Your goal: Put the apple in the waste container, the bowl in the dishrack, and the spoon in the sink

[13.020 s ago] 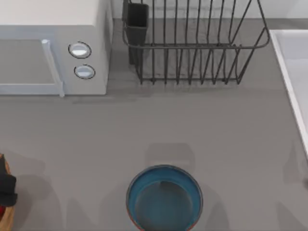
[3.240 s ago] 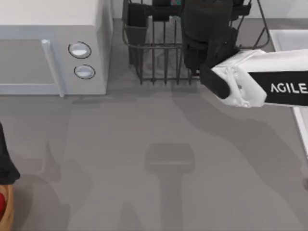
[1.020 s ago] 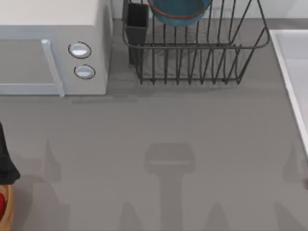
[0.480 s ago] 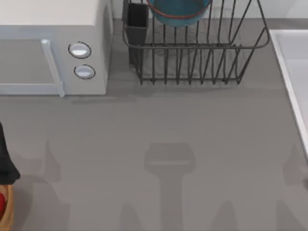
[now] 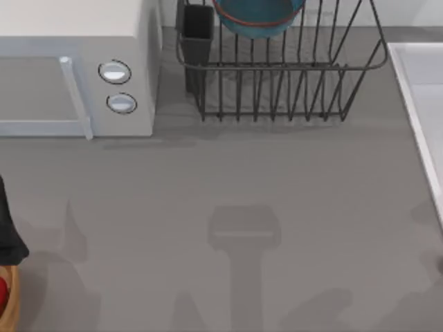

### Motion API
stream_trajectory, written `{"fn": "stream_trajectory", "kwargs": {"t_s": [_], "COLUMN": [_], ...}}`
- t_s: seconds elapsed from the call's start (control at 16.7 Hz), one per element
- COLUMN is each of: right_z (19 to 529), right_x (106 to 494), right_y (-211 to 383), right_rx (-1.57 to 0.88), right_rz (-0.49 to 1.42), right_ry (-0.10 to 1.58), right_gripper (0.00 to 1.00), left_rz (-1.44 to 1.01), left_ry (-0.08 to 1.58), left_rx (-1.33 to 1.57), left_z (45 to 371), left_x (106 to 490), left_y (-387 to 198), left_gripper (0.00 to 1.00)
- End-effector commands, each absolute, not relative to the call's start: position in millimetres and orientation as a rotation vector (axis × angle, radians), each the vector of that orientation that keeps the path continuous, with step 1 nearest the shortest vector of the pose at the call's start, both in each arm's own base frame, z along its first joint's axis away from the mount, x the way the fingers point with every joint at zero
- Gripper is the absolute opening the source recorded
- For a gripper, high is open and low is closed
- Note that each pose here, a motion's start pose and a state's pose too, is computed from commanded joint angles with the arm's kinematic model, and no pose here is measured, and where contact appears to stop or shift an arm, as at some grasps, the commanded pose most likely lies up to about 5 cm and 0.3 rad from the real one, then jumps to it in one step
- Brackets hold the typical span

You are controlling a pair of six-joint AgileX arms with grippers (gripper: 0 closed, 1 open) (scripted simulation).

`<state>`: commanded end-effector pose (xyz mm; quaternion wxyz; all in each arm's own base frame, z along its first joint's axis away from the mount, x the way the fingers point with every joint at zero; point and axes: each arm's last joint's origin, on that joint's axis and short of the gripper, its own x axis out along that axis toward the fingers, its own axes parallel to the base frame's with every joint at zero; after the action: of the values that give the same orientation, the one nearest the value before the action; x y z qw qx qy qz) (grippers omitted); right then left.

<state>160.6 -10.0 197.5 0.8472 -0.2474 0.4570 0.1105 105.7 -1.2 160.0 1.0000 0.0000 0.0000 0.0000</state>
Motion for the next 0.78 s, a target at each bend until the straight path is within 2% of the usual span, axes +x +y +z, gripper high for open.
{"fn": "stream_trajectory", "kwargs": {"t_s": [0.18, 0.36, 0.54, 0.78], "right_z": [195.6, 194.5, 193.4, 193.1], "right_x": [185.8, 206.5, 219.3, 221.7], "right_y": [-14.1, -17.7, -20.0, -20.4], "right_rx": [-0.612, -0.659, -0.677, -0.679], "right_rz": [0.407, 0.565, 0.666, 0.683], "right_ry": [1.217, 1.371, 1.446, 1.457], "right_gripper": [1.0, 1.0, 1.0, 1.0], "left_rz": [0.0, 0.0, 0.0, 0.0], "left_ry": [0.0, 0.0, 0.0, 0.0], "left_rx": [0.0, 0.0, 0.0, 0.0], "left_z": [160.0, 160.0, 160.0, 160.0], "left_x": [105.7, 105.7, 105.7, 105.7], "left_y": [-1.2, -1.2, -1.2, -1.2], "left_gripper": [1.0, 1.0, 1.0, 1.0]}}
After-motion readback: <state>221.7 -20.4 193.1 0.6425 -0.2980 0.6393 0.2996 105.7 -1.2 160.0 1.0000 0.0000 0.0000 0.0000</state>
